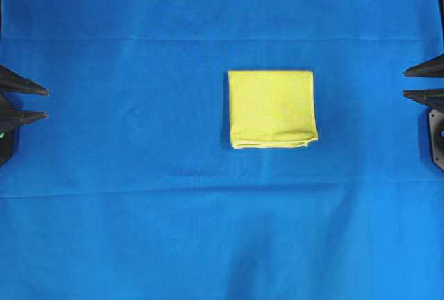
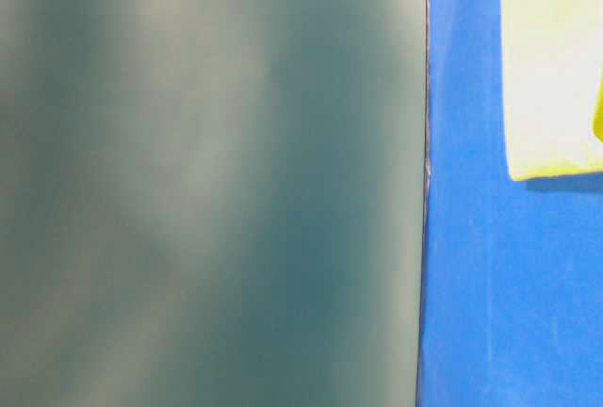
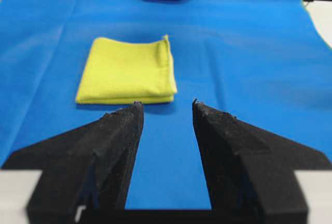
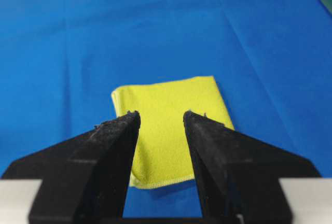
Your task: Fold a vertical towel.
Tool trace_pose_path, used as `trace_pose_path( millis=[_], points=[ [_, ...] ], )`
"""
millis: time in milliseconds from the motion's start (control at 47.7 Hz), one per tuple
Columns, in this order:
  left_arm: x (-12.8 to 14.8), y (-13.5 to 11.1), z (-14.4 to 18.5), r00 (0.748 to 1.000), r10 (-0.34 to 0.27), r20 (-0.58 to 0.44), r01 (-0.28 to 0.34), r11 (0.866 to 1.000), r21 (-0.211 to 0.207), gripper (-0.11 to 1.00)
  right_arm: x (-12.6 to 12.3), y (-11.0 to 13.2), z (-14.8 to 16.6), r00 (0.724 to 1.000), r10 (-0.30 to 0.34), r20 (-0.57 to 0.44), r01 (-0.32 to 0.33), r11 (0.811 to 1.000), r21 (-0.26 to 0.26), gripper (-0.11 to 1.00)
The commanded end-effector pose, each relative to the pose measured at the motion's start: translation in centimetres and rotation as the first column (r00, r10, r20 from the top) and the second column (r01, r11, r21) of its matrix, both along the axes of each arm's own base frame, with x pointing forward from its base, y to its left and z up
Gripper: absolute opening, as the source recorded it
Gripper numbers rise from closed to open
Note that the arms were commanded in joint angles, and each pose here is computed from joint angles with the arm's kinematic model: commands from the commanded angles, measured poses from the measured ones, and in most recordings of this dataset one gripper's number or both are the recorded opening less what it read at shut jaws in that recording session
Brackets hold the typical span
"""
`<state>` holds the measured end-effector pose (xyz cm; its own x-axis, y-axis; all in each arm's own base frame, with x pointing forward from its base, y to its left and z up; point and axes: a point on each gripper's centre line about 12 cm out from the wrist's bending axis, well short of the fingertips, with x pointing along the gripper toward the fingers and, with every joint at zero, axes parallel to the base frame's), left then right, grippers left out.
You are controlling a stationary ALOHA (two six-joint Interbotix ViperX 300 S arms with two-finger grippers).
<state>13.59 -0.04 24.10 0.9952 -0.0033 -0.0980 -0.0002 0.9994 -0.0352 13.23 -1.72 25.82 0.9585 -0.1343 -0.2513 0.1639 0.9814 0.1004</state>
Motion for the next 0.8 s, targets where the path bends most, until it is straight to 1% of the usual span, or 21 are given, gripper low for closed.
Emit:
trace_pose_path(
  millis=[0, 776],
  points=[
    [0.1, 0.02, 0.51, 1.0, 0.002, 0.009, -0.002, 1.0, -0.003, 0.41, 0.18, -0.01, 0.44, 1.0, 0.0, 0.009, 0.0, 1.0, 0.001, 0.47],
    [0.09, 0.02, 0.4, 1.0, 0.001, 0.0, -0.001, 1.0, -0.003, 0.41, 0.2, -0.02, 0.34, 1.0, 0.0, 0.005, 0.0, 1.0, 0.001, 0.47]
  ],
)
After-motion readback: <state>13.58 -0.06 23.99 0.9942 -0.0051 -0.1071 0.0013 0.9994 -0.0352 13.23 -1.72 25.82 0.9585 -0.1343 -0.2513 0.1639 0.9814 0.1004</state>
